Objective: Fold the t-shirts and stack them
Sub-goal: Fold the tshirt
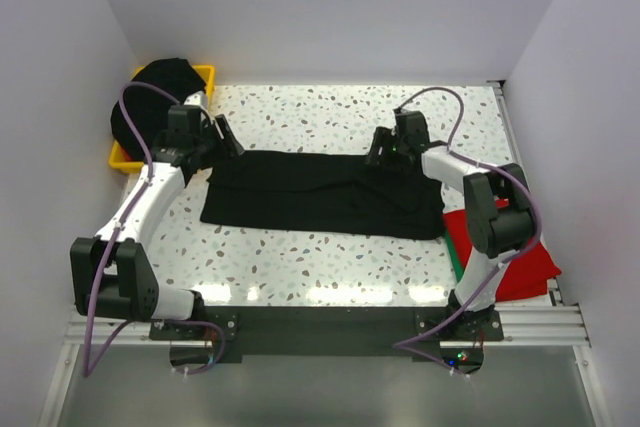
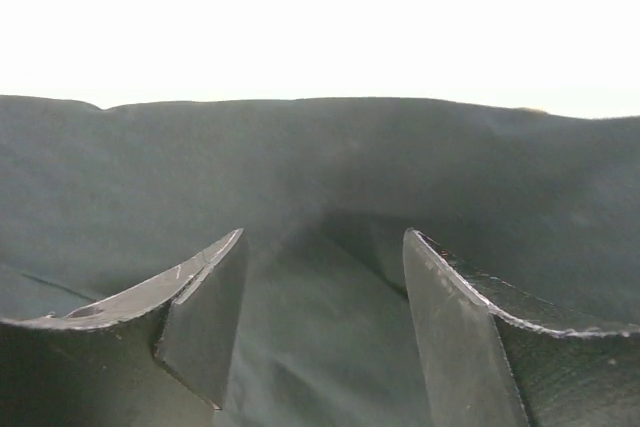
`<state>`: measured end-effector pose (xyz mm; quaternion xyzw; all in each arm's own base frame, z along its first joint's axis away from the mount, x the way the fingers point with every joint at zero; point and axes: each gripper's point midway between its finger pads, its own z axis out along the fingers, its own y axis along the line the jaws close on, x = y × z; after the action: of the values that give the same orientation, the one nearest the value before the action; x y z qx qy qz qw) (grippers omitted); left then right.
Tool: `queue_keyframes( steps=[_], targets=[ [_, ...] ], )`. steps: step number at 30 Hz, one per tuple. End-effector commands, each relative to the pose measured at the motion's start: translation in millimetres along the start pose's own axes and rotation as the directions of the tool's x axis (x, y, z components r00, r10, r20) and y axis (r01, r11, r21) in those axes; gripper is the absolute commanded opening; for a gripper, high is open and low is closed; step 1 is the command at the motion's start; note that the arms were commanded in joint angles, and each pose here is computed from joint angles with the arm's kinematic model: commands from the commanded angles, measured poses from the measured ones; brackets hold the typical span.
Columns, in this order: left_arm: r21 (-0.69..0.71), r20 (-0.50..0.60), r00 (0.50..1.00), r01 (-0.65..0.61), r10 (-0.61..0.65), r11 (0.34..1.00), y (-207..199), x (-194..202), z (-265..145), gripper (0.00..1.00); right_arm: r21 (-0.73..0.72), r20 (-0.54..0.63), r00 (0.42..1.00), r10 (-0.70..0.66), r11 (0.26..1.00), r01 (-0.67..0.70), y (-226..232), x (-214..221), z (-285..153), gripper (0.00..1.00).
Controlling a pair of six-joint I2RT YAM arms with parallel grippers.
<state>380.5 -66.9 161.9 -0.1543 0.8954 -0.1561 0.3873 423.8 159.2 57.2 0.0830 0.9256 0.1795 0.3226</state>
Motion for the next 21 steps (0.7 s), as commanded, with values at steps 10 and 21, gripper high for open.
queue_keyframes(
  steps=[10, 21],
  targets=[
    [0.052, 0.009, 0.999, -0.041, 0.041, 0.998, -5.5, -1.3, -0.1, 0.65, 0.127, 0.053, 0.988, -0.146, 0.982, 0.138, 20.0, -19.0, 20.4, 0.59],
    [0.057, -0.002, 0.999, -0.037, 0.037, 0.998, -5.9, 1.6, 0.8, 0.65, 0.226, 0.011, 0.974, -0.227, 0.949, 0.218, 20.2, -9.4, 14.0, 0.36]
  ],
)
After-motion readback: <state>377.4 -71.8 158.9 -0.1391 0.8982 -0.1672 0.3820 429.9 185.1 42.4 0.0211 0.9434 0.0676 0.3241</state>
